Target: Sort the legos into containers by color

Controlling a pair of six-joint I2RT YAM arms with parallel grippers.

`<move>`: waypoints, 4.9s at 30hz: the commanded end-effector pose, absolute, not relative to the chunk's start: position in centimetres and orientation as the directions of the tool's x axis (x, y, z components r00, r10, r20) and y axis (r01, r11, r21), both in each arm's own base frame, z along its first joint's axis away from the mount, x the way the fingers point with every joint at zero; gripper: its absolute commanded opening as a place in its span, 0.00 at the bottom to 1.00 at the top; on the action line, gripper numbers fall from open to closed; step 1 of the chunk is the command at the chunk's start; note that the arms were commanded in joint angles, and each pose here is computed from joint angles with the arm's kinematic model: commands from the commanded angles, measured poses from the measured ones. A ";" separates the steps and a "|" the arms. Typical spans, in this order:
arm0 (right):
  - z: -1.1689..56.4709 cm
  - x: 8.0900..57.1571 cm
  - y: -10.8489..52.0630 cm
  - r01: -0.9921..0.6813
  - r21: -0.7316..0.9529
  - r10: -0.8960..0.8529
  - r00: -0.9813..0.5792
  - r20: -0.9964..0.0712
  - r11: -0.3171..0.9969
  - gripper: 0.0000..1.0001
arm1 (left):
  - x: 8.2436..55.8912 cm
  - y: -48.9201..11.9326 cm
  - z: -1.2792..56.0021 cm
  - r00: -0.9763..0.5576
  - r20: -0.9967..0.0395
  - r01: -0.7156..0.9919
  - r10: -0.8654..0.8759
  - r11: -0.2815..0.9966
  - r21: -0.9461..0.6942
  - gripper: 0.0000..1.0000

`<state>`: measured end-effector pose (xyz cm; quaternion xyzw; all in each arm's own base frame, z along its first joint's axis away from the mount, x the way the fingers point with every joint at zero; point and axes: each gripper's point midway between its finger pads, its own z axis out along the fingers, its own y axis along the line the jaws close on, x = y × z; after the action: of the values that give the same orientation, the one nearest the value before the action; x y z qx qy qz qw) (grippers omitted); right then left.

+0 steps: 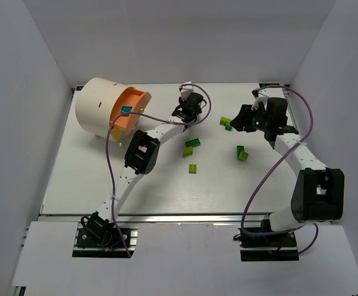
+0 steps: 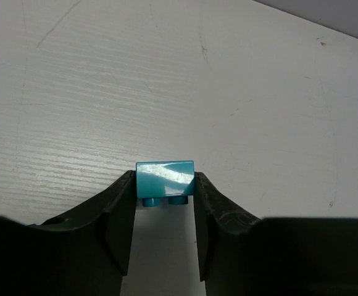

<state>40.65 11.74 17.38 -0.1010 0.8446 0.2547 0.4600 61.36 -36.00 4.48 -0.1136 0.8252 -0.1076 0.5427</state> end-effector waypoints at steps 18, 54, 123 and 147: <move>19.7 37.9 13.0 -0.555 0.282 -0.035 -0.490 -0.871 0.782 0.31 | 50.4 -36.1 32.8 -0.343 -0.904 0.429 -0.254 0.814 -0.392 0.02; 20.1 31.6 17.3 -0.792 0.248 -0.223 -0.431 -0.874 0.559 0.18 | 42.0 -9.3 31.7 -0.542 -0.831 -0.146 -0.126 0.988 -0.054 0.03; 20.3 32.3 18.5 -0.825 0.246 -0.260 -0.420 -0.869 0.508 0.23 | 47.7 -9.8 26.0 -0.661 -0.750 -0.056 0.016 0.996 0.071 0.80; 20.9 31.8 25.2 -0.911 0.267 -0.315 -0.365 -0.876 0.313 0.14 | 38.6 -15.8 34.0 -0.487 -0.847 0.246 -0.214 0.897 -0.368 0.11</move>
<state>30.64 23.05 19.07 -0.4349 0.7282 0.3918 0.3564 41.46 -14.42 32.98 0.0106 0.8498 -0.1580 0.5028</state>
